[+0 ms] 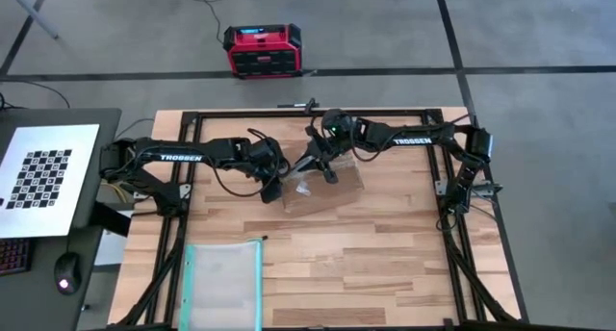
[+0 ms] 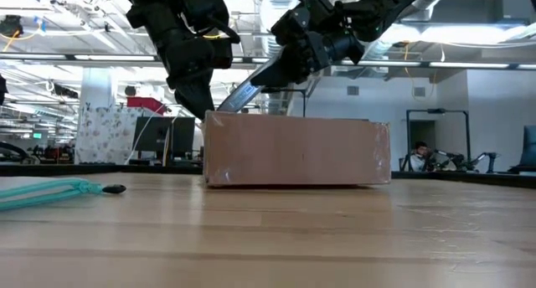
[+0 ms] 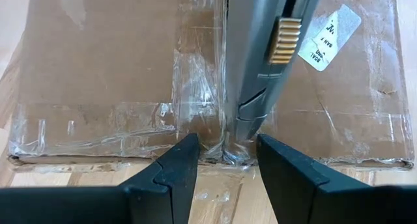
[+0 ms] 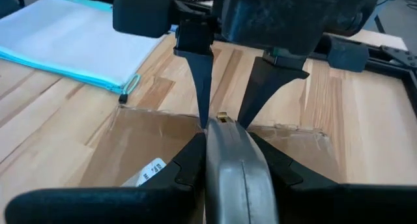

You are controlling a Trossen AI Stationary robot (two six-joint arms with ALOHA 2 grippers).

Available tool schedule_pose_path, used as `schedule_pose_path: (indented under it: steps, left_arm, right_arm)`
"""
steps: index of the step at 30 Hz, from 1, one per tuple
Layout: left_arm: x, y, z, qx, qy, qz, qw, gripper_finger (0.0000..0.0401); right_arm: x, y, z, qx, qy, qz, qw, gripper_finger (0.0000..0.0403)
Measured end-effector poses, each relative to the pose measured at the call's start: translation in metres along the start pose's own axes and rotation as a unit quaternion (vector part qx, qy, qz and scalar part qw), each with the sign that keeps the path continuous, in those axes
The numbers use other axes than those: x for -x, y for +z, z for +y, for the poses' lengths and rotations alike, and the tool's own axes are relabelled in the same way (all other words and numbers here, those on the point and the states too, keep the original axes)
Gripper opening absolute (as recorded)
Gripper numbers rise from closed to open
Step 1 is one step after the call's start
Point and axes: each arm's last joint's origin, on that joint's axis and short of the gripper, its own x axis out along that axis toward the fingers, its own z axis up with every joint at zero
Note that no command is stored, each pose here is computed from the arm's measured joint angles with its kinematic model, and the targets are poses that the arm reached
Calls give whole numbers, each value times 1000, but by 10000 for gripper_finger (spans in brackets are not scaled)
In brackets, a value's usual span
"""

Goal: Unpack boxes
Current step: Open the cardboard box using the gray cutter

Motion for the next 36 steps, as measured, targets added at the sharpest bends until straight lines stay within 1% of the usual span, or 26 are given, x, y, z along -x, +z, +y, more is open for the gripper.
schedule_pose_path:
  steps: [14,22,27,31,36]
  left_arm:
    - [0,2,0,0,0,-9,1000,143]
    - [-1,2,0,0,0,-10,1000,143]
    - [-1,1,0,-2,0,-9,1000,143]
    - [0,2,0,-4,0,-13,1000,143]
    - [-1,0,0,-9,2,-3,1000,143]
  right_arm:
    - [-1,-1,3,-3,-5,17,1000,73]
    - [-14,-12,3,-16,-2,33,999,73]
    - [-5,-8,2,-16,-21,40,999,73]
    - [5,-11,-3,-34,-21,57,998,73]
    - [9,-15,-4,-47,-17,74,996,73]
